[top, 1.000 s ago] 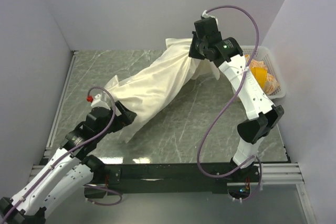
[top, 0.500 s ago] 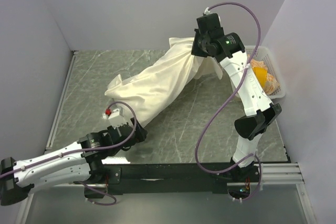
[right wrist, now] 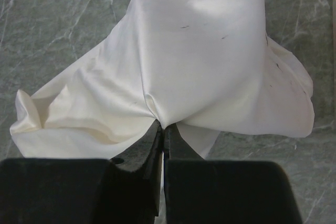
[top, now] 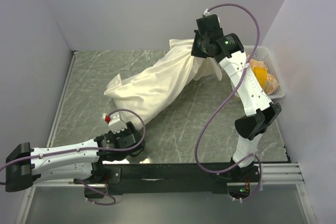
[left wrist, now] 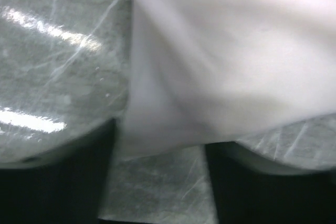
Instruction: Put the pillow into the pillowcase
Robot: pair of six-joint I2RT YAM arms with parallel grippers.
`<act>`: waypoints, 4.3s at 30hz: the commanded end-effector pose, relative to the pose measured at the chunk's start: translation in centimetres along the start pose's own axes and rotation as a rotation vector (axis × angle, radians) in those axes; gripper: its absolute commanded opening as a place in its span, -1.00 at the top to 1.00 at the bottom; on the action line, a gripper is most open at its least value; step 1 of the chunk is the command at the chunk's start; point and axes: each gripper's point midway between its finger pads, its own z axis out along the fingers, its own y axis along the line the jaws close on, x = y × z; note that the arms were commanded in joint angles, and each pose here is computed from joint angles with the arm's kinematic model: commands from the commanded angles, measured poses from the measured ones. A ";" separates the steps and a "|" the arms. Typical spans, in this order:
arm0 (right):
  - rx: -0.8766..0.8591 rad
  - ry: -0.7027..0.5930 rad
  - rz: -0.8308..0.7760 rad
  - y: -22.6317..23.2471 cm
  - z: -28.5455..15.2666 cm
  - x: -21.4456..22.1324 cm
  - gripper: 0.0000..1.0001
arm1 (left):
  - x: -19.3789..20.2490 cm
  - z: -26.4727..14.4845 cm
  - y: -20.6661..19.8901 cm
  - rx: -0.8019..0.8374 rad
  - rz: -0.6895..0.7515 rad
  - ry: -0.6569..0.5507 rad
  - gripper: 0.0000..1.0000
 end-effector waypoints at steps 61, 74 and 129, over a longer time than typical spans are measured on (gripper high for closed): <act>-0.111 0.065 0.362 -9.6 17.6 5.3 -0.66 | -21.7 -5.2 -8.0 0.242 -0.135 -0.298 0.98; -0.155 0.166 0.395 -7.8 28.1 9.0 -0.68 | -19.7 -0.3 -3.5 0.163 -0.237 -0.213 0.98; -0.451 -0.649 0.480 -9.9 -22.9 -15.3 1.00 | -54.4 -15.4 5.5 0.196 -0.479 -0.853 0.98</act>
